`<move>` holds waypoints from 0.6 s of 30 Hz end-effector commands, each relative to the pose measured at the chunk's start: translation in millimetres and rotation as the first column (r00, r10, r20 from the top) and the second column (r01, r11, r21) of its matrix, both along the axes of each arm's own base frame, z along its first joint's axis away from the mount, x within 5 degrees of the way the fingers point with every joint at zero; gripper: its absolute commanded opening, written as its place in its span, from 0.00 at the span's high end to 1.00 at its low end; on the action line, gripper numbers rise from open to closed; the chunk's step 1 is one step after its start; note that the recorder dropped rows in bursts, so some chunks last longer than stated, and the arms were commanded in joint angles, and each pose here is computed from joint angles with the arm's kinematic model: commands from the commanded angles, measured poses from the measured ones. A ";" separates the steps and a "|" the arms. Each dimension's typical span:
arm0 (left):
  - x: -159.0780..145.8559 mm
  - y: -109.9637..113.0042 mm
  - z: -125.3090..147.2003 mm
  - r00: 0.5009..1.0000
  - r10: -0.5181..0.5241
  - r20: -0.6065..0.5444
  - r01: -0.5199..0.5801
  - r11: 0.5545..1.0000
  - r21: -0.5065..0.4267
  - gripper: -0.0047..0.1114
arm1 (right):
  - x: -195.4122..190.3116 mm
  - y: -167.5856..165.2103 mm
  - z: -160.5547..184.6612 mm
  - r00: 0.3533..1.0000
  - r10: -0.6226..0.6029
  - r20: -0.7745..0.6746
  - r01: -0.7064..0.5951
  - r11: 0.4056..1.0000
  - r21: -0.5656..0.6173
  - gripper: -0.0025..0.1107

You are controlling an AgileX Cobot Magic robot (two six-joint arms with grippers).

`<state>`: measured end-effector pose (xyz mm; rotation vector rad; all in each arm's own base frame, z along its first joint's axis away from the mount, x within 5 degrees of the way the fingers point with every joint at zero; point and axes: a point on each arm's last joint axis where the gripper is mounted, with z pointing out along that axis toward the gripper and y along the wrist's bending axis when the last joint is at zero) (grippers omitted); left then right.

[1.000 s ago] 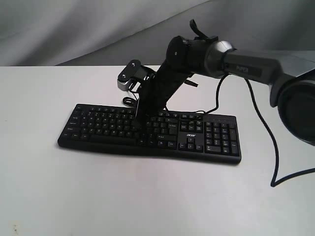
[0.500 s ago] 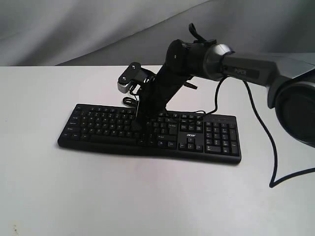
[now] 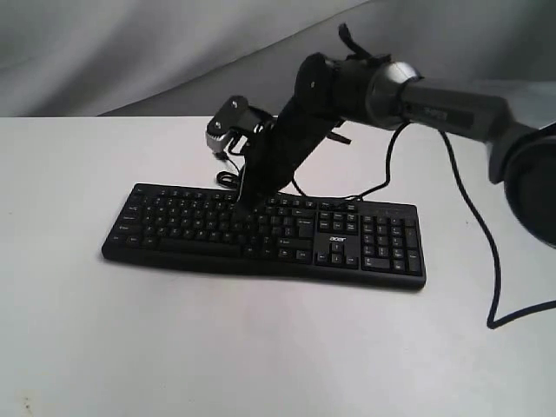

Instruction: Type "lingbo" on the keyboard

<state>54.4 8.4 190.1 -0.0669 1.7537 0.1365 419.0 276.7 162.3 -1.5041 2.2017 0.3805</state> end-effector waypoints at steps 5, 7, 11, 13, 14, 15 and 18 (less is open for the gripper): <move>0.0 -0.1 -0.8 1.000 0.000 0.007 0.000 1.000 -0.005 0.96 | -39.3 -22.3 144.5 0.990 0.001 0.141 -0.017 0.994 0.109 0.98; 0.0 -0.1 -0.8 1.000 0.000 0.007 0.000 1.000 -0.005 0.96 | -57.0 -30.8 179.0 0.984 0.005 0.181 -0.030 0.990 0.137 0.98; 0.0 -0.1 -0.8 1.000 0.000 0.007 0.000 1.000 -0.005 0.96 | -107.2 -61.7 239.9 0.949 -0.069 0.306 -0.007 0.971 0.239 0.98; 0.0 -0.1 -0.8 1.000 0.000 0.007 0.000 1.000 -0.005 0.96 | -132.7 -78.9 256.5 0.920 -0.119 0.373 0.007 0.957 0.290 0.98; 0.0 -0.1 -0.8 1.000 0.000 0.007 0.000 1.000 -0.005 0.96 | -144.6 -88.1 264.3 0.892 -0.162 0.421 0.016 0.944 0.330 0.98; 0.0 -0.1 -0.8 1.000 0.000 0.007 0.000 1.000 -0.005 0.96 | -156.5 -97.7 270.6 0.858 -0.213 0.467 0.026 0.927 0.374 0.98; 0.0 -0.1 -0.8 1.000 0.000 0.007 0.000 1.000 -0.005 0.96 | -190.8 -122.0 277.8 0.762 -0.370 0.531 0.043 0.848 0.528 0.98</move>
